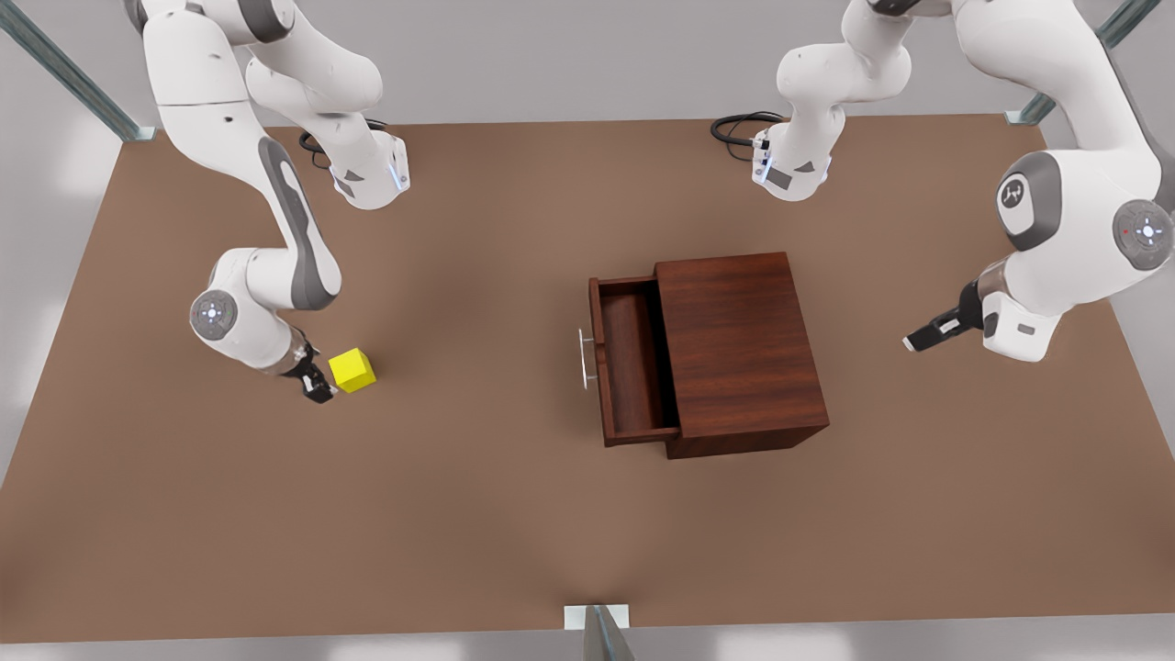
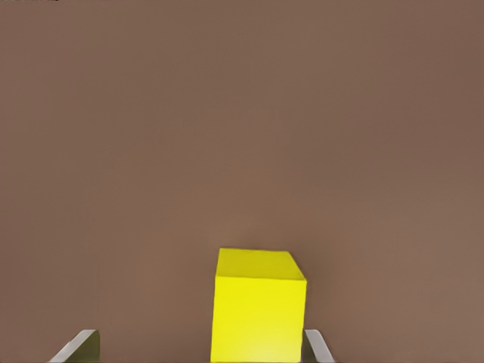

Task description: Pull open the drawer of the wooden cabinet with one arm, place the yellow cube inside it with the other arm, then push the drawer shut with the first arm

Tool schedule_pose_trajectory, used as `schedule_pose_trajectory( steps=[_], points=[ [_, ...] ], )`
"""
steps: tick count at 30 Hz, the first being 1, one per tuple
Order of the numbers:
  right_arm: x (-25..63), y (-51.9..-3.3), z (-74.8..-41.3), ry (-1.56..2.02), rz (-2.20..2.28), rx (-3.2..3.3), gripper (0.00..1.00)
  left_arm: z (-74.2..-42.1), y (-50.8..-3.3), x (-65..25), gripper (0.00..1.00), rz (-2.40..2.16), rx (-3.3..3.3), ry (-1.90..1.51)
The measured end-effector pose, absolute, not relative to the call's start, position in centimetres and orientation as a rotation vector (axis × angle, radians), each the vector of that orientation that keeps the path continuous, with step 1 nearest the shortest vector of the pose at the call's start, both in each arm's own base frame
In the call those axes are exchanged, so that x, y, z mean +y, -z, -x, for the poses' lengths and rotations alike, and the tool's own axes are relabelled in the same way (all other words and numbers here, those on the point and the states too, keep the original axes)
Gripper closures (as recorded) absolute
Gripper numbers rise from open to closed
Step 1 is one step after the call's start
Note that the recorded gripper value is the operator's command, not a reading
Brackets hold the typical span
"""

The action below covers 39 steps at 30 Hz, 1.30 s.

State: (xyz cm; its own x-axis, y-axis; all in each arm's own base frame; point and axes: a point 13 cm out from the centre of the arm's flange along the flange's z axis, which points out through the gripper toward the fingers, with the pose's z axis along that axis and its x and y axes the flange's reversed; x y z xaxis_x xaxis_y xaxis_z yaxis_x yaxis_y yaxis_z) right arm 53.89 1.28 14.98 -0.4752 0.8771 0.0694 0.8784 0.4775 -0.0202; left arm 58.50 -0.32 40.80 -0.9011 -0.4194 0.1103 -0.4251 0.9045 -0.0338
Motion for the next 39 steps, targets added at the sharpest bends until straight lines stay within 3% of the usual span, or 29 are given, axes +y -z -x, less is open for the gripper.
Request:
schedule_pose_trajectory(
  steps=[8,15,22,34,37,38,39],
  points=[
    [0.3,-12.1,-53.0,0.101,1.711,-2.616,0.00,-60.4,-42.5,-2.7,0.00,-0.332,-3.085,-0.050],
    [0.7,-9.7,-51.3,0.073,1.706,-2.602,0.00,-60.1,-42.9,-7.0,0.00,-0.138,-3.095,-0.087],
    [0.9,-6.6,-49.3,0.010,1.664,-2.581,0.00,-60.1,-42.9,-6.8,0.00,-0.085,-3.096,-0.087],
    [2.8,-5.3,-49.5,0.019,1.641,-2.605,0.00,-60.0,-42.8,-6.5,0.00,-0.020,-3.097,-0.064],
    [2.9,-5.2,-49.5,0.021,1.645,-2.604,0.18,-60.0,-42.8,-6.4,0.00,-0.009,-3.096,-0.060],
    [2.9,-5.1,-49.5,0.022,1.647,-2.604,0.28,-60.0,-42.8,-6.4,0.00,-0.006,-3.096,-0.060],
    [2.9,-5.0,-49.5,0.022,1.648,-2.604,0.29,-59.9,-42.8,-6.4,0.00,-0.003,-3.095,-0.059]
  ],
)
